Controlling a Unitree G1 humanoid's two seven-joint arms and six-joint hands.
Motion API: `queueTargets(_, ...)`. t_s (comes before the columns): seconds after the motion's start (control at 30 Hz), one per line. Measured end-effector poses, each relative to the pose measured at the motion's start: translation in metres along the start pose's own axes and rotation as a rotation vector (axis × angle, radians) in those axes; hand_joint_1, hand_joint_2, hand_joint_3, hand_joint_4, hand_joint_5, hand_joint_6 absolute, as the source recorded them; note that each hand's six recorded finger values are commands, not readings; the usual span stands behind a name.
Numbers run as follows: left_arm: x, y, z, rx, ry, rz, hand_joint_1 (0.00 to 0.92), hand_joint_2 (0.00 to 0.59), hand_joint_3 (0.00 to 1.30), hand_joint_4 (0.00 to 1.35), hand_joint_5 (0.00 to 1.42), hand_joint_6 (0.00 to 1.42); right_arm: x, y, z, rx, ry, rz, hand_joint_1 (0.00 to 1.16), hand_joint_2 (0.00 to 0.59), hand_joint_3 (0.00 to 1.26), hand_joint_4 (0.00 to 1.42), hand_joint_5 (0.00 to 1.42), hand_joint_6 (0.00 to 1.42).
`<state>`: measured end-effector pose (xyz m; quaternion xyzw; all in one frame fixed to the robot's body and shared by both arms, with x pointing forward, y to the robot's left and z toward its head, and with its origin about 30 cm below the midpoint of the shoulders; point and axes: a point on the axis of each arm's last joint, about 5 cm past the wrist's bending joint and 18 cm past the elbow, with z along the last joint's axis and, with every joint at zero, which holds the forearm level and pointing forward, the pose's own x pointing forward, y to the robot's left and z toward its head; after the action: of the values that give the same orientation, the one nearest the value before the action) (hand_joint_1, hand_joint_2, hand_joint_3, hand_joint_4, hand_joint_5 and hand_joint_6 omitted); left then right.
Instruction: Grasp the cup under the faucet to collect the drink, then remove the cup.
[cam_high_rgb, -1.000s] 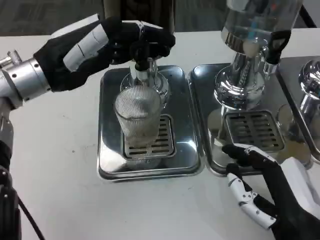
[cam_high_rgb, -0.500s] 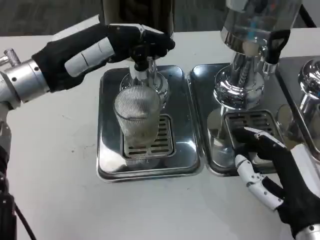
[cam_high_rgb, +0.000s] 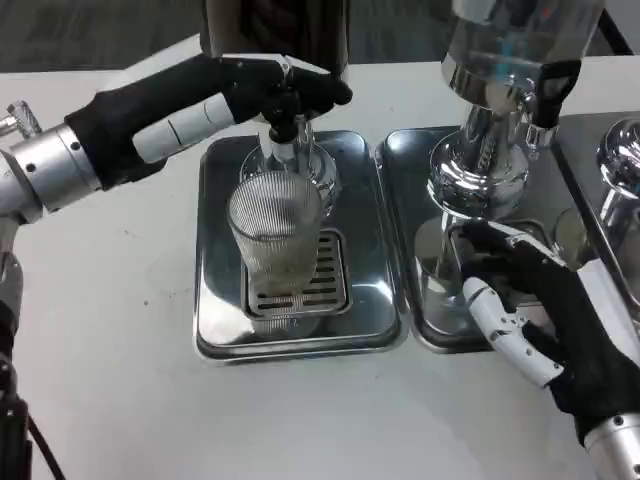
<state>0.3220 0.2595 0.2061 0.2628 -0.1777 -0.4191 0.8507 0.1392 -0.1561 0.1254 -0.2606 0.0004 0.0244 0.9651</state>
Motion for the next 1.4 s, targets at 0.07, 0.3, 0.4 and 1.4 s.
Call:
queueTargets(0.07,0.000,0.000,0.0007,0.013,-0.001,-0.001,0.000,0.090,0.32,0.18,0.18,0.15,0.003,-0.0005,0.0015,0.008,-0.006,0.002,0.37,0.398,0.22,0.17,0.21,0.18)
queueTargets(0.3,0.000,-0.002,0.0013,0.046,-0.008,-0.001,0.000,0.093,0.31,0.18,0.18,0.15,0.011,-0.0013,0.0053,0.045,-0.007,0.021,0.40,0.329,0.04,0.07,0.13,0.11)
queueTargets(0.4,-0.001,-0.002,0.0018,0.058,-0.006,-0.001,0.000,0.093,0.31,0.18,0.18,0.15,0.015,-0.0009,0.0054,0.075,0.000,0.054,0.43,0.282,0.00,0.00,0.05,0.05)
queueTargets(1.4,-0.004,-0.004,0.0082,0.243,-0.012,0.013,0.000,0.086,0.30,0.16,0.15,0.15,0.042,0.0137,0.0164,0.115,-0.031,0.214,0.43,0.251,0.00,0.00,0.00,0.00)
